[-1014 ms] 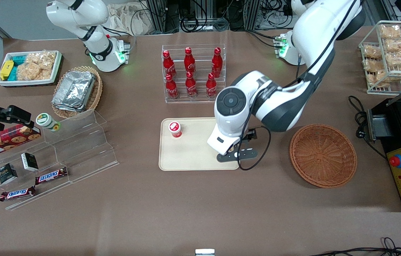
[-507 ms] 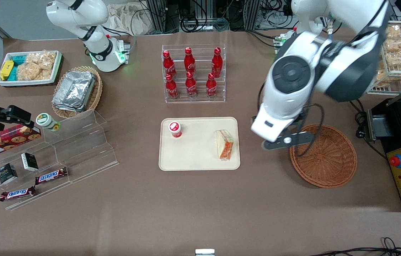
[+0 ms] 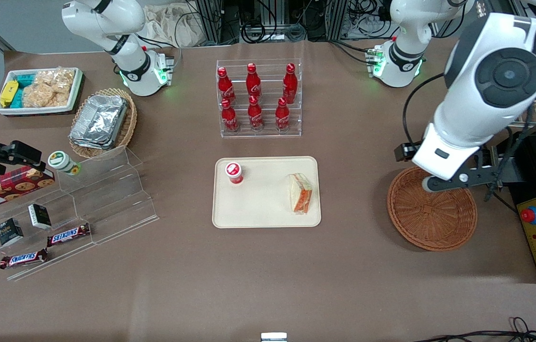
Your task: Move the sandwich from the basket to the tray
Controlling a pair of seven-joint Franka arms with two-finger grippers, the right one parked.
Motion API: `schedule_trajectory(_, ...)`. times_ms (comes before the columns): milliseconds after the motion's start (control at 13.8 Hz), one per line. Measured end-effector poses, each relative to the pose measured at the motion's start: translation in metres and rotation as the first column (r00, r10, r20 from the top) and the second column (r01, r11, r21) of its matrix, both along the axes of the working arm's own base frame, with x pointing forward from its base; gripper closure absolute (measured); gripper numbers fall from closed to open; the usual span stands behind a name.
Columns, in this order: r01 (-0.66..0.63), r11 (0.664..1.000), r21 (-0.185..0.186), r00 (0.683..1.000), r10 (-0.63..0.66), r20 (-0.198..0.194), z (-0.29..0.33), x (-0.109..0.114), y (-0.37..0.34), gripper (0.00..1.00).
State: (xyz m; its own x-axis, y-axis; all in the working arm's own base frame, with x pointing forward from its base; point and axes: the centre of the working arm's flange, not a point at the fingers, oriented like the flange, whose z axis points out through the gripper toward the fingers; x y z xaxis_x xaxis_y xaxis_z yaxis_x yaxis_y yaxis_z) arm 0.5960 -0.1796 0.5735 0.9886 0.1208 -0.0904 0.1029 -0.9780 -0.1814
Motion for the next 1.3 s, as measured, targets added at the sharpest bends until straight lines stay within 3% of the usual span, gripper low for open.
schedule_trajectory(290, 0.019, 1.000, -0.024, 1.000, -0.020, -0.016, 0.002, 0.010, 0.047, 0.00)
schedule_trajectory(580, 0.048, 0.999, -0.012, 0.999, -0.048, -0.007, 0.010, 0.010, 0.076, 0.00)
schedule_trajectory(725, 0.043, 0.999, -0.026, 0.999, -0.043, -0.008, 0.010, 0.010, 0.094, 0.00)
schedule_trajectory(870, 0.062, 0.997, -0.038, 0.998, -0.062, 0.014, 0.013, 0.009, 0.106, 0.00)
schedule_trajectory(1159, 0.128, 0.991, -0.027, 0.989, -0.125, 0.076, 0.017, -0.004, 0.113, 0.00)
schedule_trajectory(1304, 0.147, 0.988, -0.044, 0.984, -0.141, 0.104, 0.012, -0.012, 0.117, 0.00)
